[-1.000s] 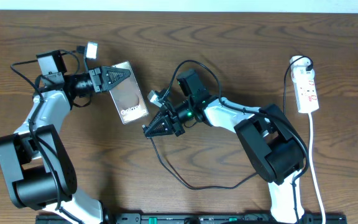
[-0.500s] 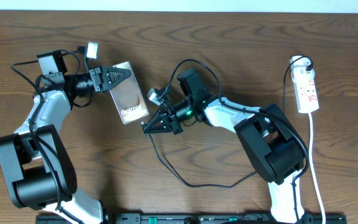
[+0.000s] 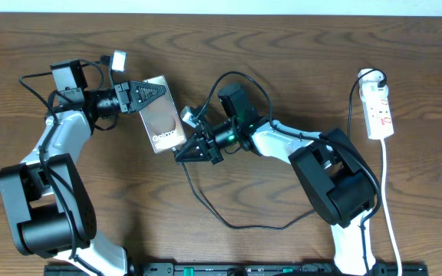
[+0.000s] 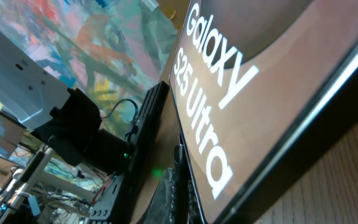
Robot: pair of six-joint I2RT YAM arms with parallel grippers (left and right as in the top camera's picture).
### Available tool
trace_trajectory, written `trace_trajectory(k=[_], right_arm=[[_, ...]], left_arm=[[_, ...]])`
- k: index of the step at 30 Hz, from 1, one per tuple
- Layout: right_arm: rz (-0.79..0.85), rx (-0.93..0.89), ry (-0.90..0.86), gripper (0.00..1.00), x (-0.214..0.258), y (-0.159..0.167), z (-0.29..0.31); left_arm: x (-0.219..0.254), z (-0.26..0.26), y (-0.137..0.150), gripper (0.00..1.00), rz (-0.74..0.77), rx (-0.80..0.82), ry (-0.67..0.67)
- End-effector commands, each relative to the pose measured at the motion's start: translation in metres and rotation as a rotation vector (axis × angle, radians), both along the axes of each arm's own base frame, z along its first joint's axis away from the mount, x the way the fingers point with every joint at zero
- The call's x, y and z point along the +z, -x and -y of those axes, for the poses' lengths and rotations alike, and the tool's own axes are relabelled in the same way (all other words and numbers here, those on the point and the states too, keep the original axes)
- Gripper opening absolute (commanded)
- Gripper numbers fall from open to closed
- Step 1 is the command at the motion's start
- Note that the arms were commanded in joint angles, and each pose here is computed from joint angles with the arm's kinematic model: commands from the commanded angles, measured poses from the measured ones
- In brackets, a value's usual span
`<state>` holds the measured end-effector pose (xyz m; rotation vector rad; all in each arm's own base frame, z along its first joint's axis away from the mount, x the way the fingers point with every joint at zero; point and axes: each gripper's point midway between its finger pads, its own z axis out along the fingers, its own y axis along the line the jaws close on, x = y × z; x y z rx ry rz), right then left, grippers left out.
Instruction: Plug charger to phone and switch on socket
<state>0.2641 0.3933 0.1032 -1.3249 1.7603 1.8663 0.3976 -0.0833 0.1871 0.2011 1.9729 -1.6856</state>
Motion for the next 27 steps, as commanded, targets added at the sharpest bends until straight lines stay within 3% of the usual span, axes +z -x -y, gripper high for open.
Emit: trace_trajectory(k=[1,27], right_arm=[[0.002,0.021,-0.006,0.01,0.0019,0.0061,-0.0062],[0.023,0.042,-0.036,0.01,0.0081,0.0105,-0.0121]], left_arm=[[0.0122,0.0061,0.0053,0.08,0.021,-0.047,0.035],[0.0146,0.0056,0.0029,0.07,0.058,-0.048,0.026]])
